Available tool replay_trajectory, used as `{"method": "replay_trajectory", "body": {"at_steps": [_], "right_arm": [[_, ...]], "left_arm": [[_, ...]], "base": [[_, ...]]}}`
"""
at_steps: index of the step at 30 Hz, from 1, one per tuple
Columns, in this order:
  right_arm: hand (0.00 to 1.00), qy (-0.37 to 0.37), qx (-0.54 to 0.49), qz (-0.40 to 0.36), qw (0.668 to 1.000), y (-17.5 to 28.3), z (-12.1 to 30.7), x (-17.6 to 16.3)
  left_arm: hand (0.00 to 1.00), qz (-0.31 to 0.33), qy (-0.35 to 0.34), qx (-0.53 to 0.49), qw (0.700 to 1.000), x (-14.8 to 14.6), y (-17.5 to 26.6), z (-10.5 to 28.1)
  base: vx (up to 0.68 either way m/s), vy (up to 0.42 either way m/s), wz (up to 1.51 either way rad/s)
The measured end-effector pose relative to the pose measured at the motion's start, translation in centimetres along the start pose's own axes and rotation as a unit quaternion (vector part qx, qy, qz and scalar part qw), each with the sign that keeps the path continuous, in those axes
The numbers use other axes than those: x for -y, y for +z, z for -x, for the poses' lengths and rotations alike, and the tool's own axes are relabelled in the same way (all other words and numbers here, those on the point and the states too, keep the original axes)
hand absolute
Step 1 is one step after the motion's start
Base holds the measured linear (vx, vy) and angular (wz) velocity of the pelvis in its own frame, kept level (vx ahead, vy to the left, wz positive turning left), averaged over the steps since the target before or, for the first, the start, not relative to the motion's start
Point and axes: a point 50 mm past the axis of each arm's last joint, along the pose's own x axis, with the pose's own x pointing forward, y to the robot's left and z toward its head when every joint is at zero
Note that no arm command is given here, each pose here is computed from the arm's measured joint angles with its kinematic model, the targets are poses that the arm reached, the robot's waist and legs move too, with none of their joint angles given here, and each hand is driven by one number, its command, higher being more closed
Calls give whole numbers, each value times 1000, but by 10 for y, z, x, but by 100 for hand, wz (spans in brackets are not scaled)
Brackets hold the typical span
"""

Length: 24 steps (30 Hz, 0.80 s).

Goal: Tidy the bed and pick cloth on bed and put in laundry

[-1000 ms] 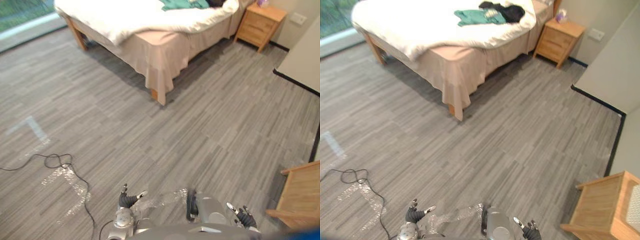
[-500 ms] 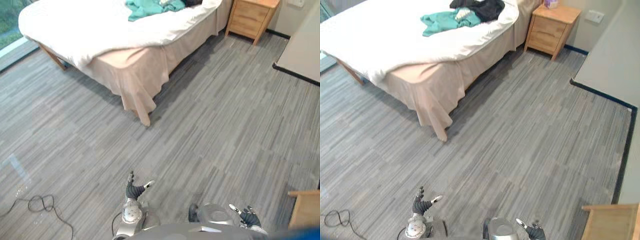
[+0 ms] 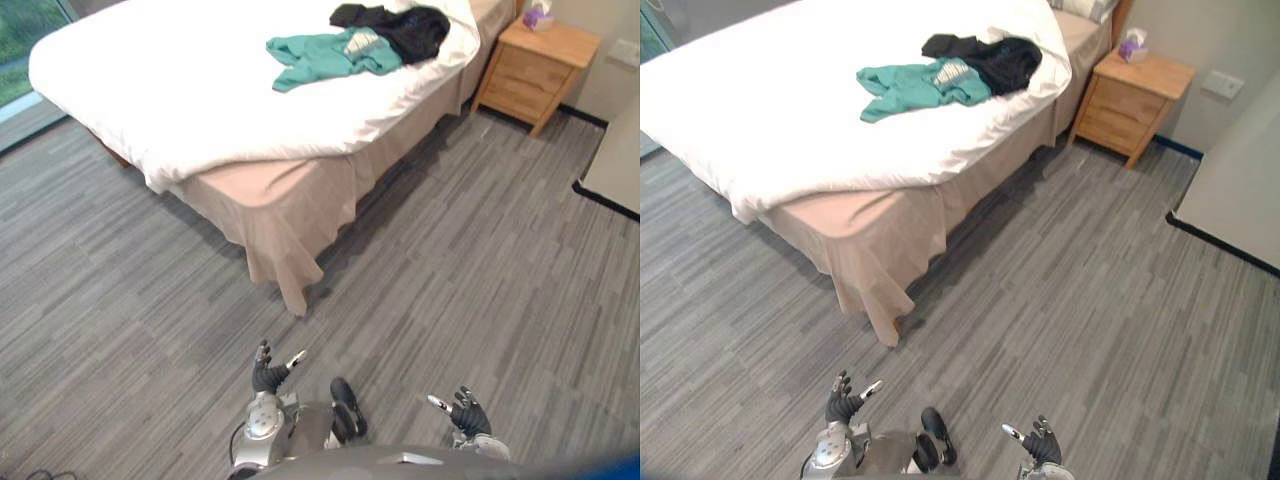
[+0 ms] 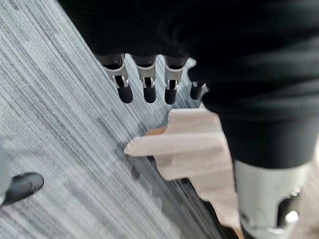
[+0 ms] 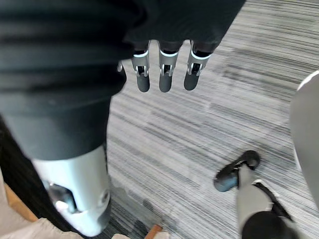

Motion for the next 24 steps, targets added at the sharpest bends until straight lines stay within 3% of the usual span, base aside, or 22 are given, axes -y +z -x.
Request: {"method": "replay_trajectory", "body": {"at_steps": [11, 24], "right_arm": [[0, -24, -3, 15, 1000, -2, 3, 18], [0, -17, -18, 40, 999, 1, -2, 23]], "left_arm": [[0, -58, -63, 16, 996, -2, 8, -7], [0, 9, -92, -18, 996, 10, -16, 5]], "base": [[287, -3, 101], [366, -267, 55]]}}
